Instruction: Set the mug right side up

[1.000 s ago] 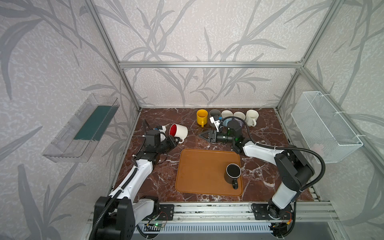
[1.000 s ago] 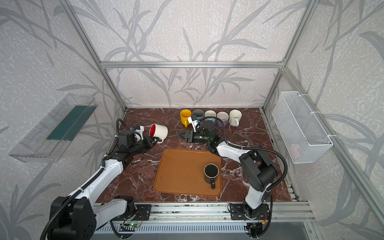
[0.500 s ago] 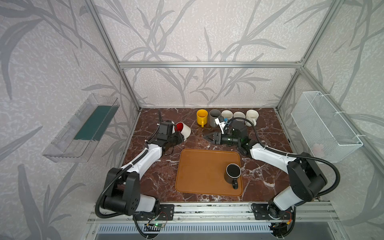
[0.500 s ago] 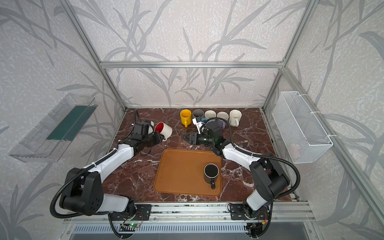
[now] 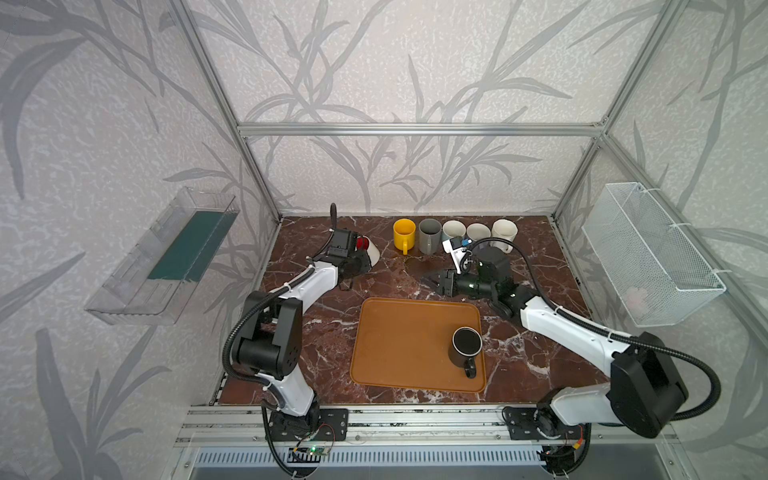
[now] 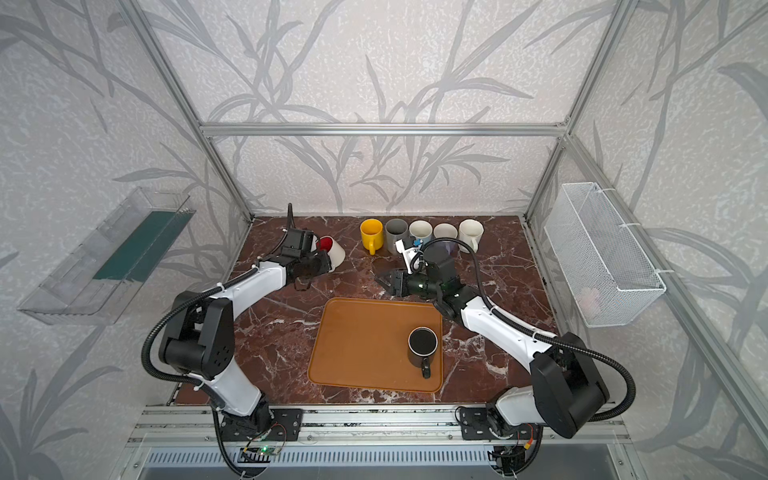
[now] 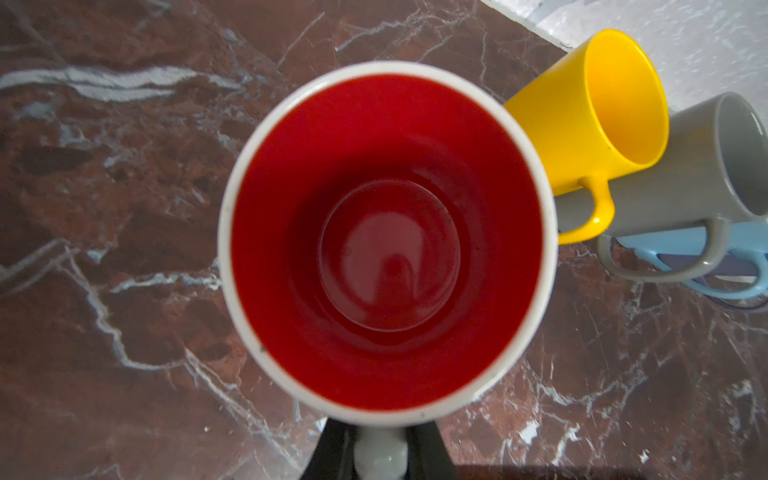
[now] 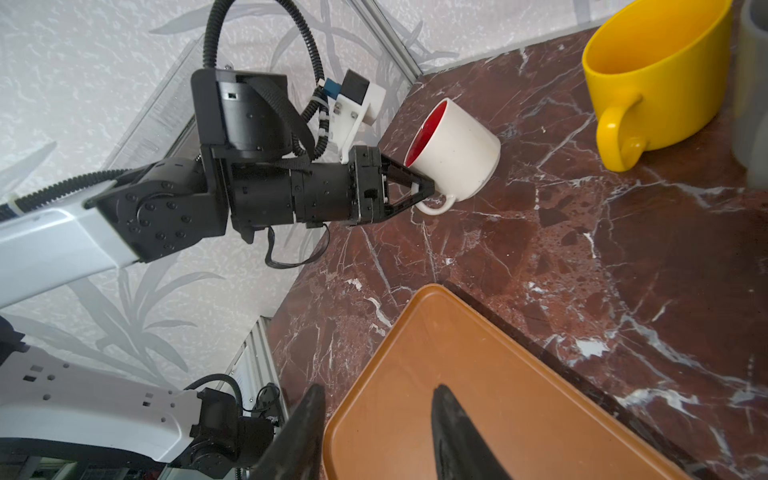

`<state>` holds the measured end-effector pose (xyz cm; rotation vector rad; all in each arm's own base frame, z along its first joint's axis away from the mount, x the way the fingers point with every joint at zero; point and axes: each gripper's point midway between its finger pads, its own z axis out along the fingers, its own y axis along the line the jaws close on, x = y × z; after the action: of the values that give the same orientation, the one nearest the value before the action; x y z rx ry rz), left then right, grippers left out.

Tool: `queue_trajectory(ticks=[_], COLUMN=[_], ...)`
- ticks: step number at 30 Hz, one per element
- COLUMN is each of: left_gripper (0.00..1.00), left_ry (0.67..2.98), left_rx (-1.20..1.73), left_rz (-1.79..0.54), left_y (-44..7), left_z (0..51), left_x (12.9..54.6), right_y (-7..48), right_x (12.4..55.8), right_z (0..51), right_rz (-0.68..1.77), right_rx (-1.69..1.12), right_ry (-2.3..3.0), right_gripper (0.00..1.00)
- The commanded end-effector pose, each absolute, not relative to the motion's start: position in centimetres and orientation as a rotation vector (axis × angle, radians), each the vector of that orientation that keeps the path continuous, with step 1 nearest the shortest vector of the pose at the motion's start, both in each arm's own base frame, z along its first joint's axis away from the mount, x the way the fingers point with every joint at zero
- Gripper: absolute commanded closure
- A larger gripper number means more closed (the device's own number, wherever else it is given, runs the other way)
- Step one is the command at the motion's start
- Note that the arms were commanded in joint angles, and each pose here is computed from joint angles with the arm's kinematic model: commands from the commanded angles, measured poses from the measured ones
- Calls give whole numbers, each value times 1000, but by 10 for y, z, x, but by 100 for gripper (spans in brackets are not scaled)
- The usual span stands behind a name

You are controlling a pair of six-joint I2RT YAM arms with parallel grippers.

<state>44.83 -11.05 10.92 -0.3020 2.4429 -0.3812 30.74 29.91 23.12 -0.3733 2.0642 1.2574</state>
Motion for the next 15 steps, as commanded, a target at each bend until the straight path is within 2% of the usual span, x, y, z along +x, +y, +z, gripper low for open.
queue_trajectory(ticks=[1,15], left_gripper=[100,100], left_ry=[2368,2402], left_rx=[-238,-129], left_rz=[-314,-58], left_y=[-109,-117], left_z=[134,118], left_x=[474,521], right_y=[284,259], right_x=[306,297], right_z=[230,231], right_rz=[1175,1072], right_rx=[-358,-327], right_ry=[2073,2081], right_gripper=[57,57])
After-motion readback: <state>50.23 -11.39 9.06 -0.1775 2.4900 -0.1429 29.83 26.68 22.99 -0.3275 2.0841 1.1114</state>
